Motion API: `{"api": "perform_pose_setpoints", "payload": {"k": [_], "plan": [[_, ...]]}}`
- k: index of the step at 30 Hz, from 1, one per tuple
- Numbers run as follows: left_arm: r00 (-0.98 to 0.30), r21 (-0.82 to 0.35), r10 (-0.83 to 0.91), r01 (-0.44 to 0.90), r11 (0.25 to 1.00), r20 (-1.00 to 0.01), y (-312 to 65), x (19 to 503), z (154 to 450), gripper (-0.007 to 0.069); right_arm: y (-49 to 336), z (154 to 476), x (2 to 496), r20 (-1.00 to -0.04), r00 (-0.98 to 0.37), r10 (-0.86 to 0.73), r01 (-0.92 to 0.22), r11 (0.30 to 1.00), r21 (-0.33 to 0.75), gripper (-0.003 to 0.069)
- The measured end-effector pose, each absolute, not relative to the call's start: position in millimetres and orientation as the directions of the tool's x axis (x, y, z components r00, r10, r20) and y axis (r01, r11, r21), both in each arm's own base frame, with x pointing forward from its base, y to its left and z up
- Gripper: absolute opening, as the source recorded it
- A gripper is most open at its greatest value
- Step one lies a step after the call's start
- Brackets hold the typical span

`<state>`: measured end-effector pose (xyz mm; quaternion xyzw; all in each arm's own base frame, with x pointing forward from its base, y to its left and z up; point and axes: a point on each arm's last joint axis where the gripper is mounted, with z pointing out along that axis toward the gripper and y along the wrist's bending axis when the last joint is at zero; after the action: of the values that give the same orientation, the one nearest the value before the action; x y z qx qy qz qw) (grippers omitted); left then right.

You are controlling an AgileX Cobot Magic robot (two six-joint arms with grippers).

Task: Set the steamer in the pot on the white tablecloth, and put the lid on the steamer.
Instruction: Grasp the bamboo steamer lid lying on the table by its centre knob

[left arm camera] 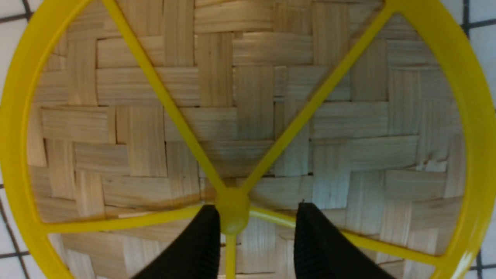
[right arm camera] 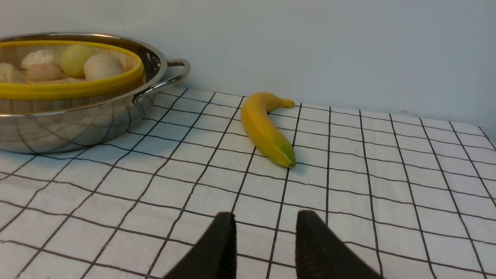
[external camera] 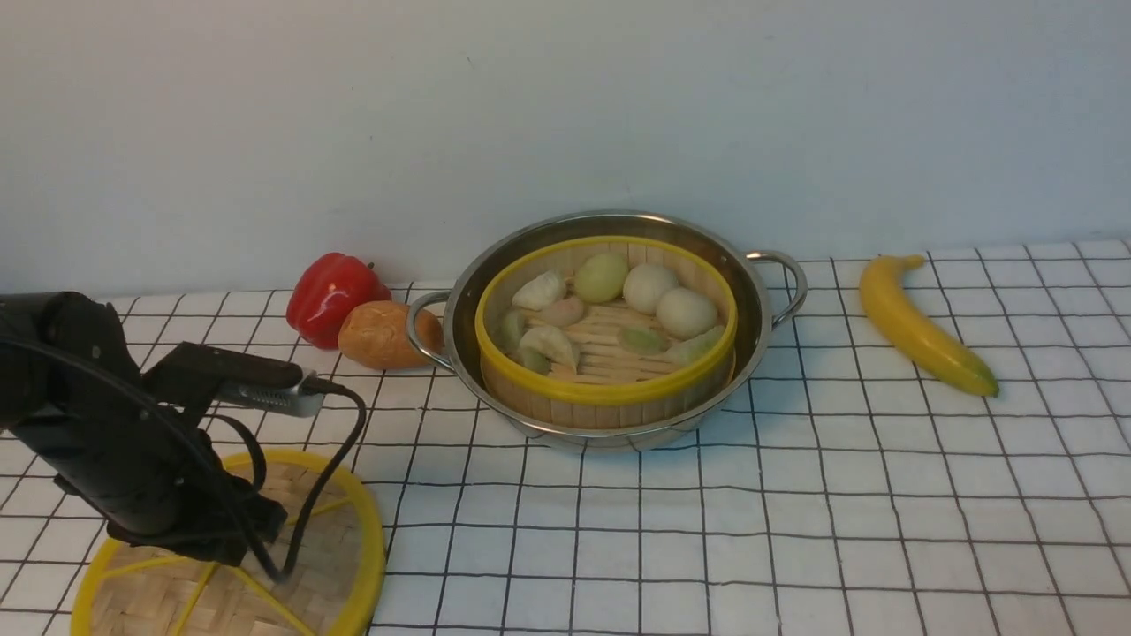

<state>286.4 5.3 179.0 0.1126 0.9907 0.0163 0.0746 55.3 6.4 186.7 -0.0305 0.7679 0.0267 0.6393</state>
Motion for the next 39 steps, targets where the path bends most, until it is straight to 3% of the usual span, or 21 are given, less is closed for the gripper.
{"api": "perform_pose_setpoints", "payload": {"k": [10, 15, 29, 32, 39], "plan": [[-0.969, 0.129, 0.187, 0.167, 0.978, -0.163, 13, 291, 177, 0.0246, 6, 187, 55, -0.983, -0.181, -0.013, -0.081, 0.997, 0.002, 0.0243], [-0.968, 0.125, 0.181, 0.161, 0.979, -0.171, 12, 292, 176, 0.0197, 6, 187, 55, -0.983, -0.181, -0.014, -0.081, 0.997, 0.001, 0.0243], [-0.979, 0.103, 0.166, 0.154, 0.983, -0.116, 12, 297, 158, 0.0185, 6, 187, 55, -0.984, -0.180, -0.014, -0.081, 0.997, 0.001, 0.0243], [-0.976, 0.104, 0.180, 0.168, 0.980, -0.120, 12, 297, 163, 0.0125, 6, 187, 55, -0.984, -0.180, -0.014, -0.081, 0.997, 0.001, 0.0243], [-0.963, 0.113, 0.217, 0.200, 0.973, -0.159, 11, 301, 212, 0.0119, 6, 187, 55, -0.984, -0.180, -0.014, -0.081, 0.997, 0.001, 0.0243]]}}
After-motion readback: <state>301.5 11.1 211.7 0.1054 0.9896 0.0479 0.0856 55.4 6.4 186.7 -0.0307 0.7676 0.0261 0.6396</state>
